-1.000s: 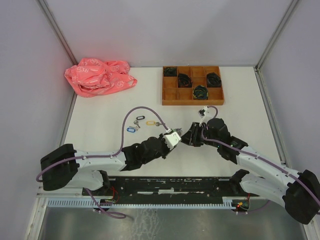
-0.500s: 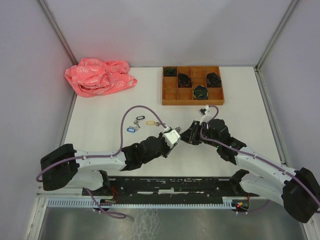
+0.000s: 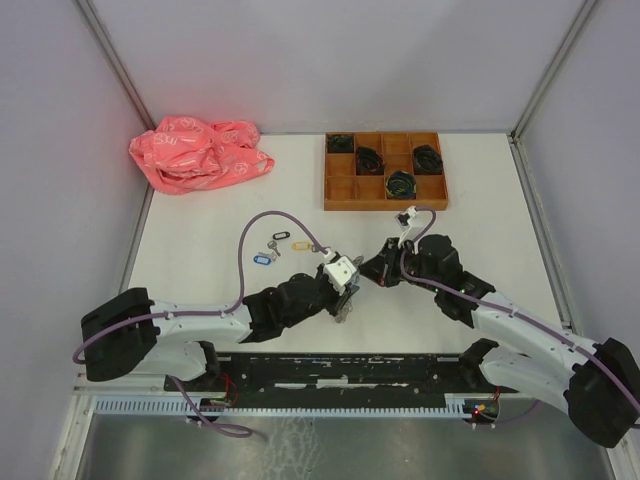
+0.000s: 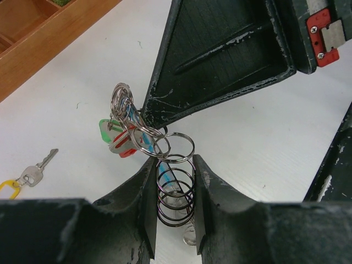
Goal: Put the keys on the keyring
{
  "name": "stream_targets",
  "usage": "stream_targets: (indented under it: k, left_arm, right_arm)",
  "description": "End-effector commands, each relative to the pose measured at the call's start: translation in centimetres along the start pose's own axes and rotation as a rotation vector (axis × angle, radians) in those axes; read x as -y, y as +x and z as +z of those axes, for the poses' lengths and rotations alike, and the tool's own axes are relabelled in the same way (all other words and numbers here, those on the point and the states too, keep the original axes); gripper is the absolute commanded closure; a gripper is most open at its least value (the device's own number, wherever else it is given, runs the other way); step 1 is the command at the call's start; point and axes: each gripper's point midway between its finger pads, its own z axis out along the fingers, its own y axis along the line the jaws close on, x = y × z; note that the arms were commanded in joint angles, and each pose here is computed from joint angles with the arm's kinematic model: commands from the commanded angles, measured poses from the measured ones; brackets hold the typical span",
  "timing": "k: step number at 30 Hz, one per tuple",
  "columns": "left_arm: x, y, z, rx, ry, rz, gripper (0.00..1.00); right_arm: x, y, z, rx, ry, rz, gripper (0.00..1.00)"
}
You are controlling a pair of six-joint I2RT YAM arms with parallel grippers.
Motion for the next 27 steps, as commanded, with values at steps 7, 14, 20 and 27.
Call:
stream_targets:
  k: [7,14,20,27]
  left_arm:
    - [0.1,-3.1,-0.3,0.13,-0.008,-0.102,0.81]
    - [-0.2,-3.1,-1.9,0.135,-0.01,-0.139,0.63]
    - [-0.5,-3.9,-4.2,0.167,0.008,-0.161,0.5]
    - [-2.1,-6.4,-5.7,0.259,-0.013,-0.166,0.44]
  right_arm:
    - [-0.4,-3.5,-1.3,-0.064,0.106,-0.34,0.99]
    - [0.3,-4.3,-1.6,-0.181,0.161,-0.531,1.0]
    - [0.0,-5.8,-1.3,-0.174,0.156,-0.643,0.99]
    - [-0.8,-6.3,-0.5,-0.205,0.103,-0.726,0.99]
